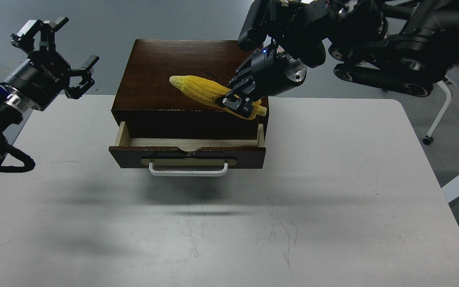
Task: Put corn in drawer with both arms
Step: 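Lower the corn cob into the open drawer with the right gripper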
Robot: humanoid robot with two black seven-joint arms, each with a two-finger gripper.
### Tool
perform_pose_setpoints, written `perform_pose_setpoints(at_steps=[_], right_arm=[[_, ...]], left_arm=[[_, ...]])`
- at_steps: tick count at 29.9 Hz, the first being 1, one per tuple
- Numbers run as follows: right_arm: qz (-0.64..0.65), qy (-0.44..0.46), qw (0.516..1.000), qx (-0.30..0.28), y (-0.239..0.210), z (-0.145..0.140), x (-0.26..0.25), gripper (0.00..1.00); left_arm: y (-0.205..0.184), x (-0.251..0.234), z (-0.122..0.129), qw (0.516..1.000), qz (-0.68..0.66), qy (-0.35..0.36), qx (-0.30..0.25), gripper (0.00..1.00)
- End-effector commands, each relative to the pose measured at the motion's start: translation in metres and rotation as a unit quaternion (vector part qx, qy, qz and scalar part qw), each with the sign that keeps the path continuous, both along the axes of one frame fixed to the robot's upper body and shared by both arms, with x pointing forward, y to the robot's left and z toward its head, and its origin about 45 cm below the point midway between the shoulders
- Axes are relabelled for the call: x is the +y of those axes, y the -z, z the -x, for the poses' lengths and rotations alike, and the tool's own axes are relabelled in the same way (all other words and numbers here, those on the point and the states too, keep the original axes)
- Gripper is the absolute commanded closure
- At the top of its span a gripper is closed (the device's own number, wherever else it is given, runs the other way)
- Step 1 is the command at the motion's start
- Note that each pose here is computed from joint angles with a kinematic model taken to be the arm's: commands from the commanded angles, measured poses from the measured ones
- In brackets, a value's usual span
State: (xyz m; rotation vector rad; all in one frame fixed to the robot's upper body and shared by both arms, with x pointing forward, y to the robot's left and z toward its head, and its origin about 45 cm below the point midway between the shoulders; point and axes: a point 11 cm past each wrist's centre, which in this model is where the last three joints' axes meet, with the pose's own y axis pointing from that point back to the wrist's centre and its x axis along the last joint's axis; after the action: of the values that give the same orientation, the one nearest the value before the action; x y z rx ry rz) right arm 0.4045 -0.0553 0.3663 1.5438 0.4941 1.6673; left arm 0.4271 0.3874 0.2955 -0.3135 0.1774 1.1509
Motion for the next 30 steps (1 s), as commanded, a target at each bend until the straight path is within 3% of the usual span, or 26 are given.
perform_pose_setpoints(at_steps=[1,11,30], right_arm=[[0.014,-0.031,0.999,-0.015,0.011,0.004,0.007,1.0],[0.034,-0.1,0.994,-0.037,0.035,0.016,0.03,1.0],[0.063,-0.099,0.991,-0.057,0.044,0.004,0.017,1.0]], left_arm=[[-0.005,0.004,0.0,1.0,0.0,-0.004,-0.005,0.02],[-0.014,0.013,0.004,1.0,-0.007,-0.008,-0.011,0.02],[-0.02,0.017,0.005,1.0,-0.006,-0.011,-0.016,0.02]])
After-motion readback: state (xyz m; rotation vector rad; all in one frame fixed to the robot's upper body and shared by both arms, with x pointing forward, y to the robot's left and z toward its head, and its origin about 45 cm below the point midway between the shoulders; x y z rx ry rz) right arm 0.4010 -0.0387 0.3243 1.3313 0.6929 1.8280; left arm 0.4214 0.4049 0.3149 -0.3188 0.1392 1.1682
